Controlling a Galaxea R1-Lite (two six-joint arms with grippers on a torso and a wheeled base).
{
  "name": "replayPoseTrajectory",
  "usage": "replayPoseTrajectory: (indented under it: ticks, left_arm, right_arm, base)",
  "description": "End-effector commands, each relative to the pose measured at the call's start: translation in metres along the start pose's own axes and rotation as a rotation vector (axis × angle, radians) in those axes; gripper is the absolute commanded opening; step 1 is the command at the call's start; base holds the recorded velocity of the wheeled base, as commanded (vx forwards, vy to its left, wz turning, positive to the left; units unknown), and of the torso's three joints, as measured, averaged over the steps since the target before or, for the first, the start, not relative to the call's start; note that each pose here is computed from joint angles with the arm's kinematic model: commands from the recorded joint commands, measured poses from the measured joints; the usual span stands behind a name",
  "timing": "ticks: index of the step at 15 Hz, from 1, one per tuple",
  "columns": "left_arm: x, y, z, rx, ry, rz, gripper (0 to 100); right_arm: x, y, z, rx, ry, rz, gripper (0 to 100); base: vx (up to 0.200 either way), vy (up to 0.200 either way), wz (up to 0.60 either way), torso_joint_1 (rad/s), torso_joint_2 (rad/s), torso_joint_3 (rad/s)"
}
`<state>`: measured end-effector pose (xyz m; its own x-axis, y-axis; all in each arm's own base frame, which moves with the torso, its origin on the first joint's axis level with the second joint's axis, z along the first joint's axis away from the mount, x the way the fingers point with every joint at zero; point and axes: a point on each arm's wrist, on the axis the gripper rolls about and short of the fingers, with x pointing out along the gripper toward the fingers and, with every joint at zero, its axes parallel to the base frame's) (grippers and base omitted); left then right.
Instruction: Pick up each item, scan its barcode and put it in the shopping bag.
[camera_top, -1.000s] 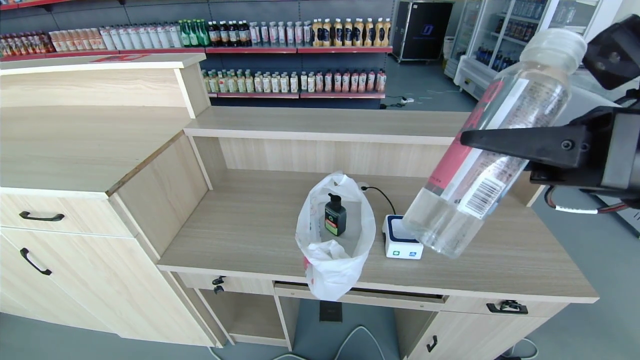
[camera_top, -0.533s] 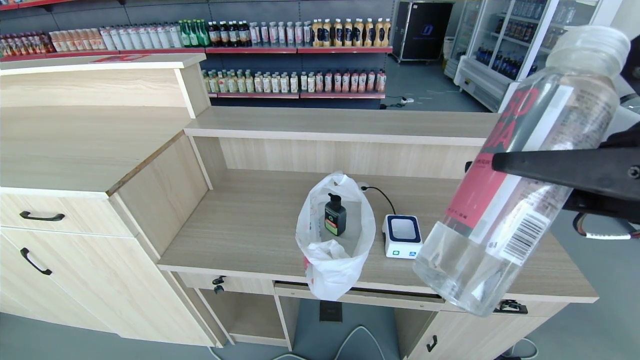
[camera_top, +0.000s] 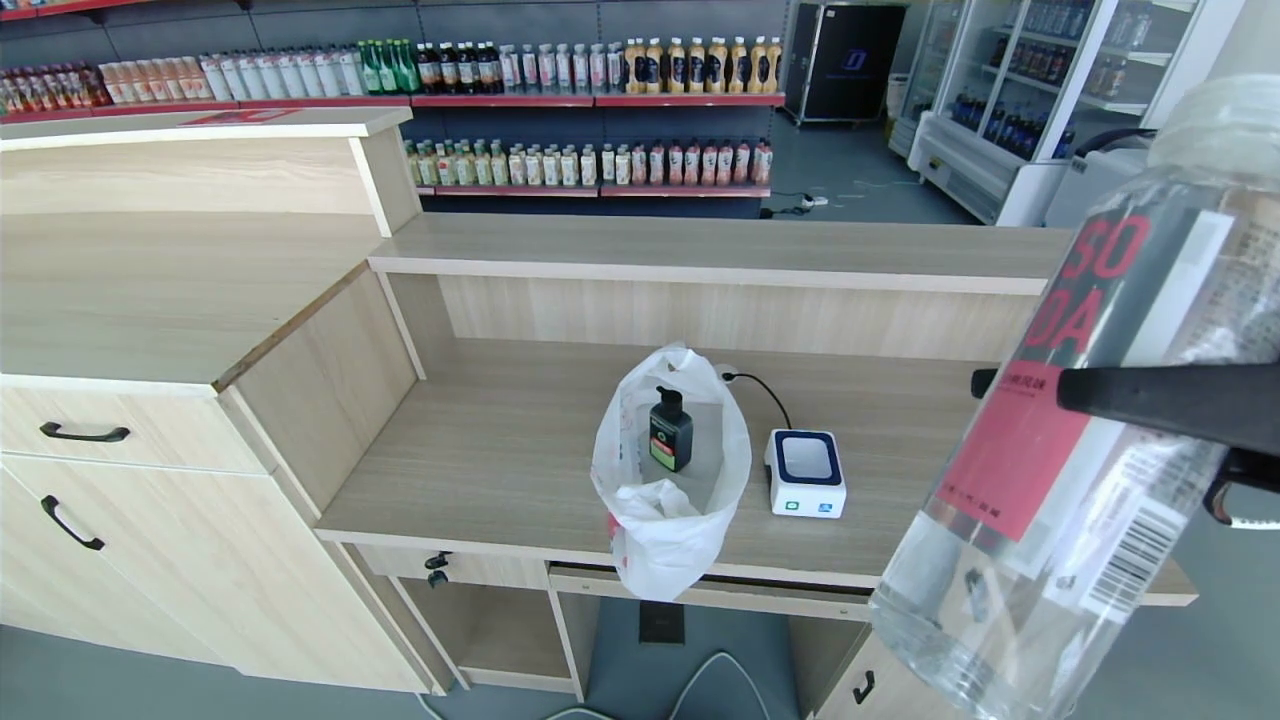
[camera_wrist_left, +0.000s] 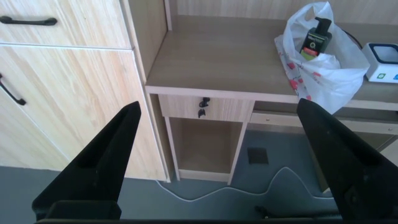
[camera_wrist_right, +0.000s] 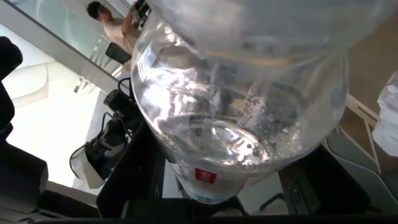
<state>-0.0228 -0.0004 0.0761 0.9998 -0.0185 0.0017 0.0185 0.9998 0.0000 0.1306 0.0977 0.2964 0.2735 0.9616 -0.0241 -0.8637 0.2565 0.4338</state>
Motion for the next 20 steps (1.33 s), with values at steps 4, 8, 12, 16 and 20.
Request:
replayPoseTrajectory:
  ticks: [4, 8, 12, 16, 20]
  left_arm:
    - [0.0000, 0.0000, 0.0000, 0.000, 0.000, 0.000, 100]
    - [0.0000, 0.0000, 0.0000, 0.000, 0.000, 0.000, 100]
    - [0.0000, 0.0000, 0.0000, 0.000, 0.000, 0.000, 100]
    - [0.0000, 0.0000, 0.0000, 0.000, 0.000, 0.000, 100]
    - [0.0000, 0.0000, 0.0000, 0.000, 0.000, 0.000, 100]
  right_arm:
    - [-0.0048, 0.0051, 0.0001, -0.010, -0.011, 0.006, 0]
    - [-0.0054, 0.0058, -0.0004, -0.010, -0.008, 0.007, 0]
    - [-0.0053, 0.0055, -0.0007, -0.009, -0.008, 0.005, 0]
    - [-0.0054, 0.0058, -0.0004, -0.010, -0.008, 0.007, 0]
    - [-0.0056, 0.0052, -0.0004, -0.013, -0.012, 0.000, 0]
  base:
    - [0.000, 0.000, 0.00, 0.000, 0.00, 0.000]
    - [0.000, 0.000, 0.00, 0.000, 0.00, 0.000]
    - [0.000, 0.000, 0.00, 0.000, 0.00, 0.000]
    - [0.000, 0.000, 0.00, 0.000, 0.00, 0.000]
    - [0.000, 0.000, 0.00, 0.000, 0.00, 0.000]
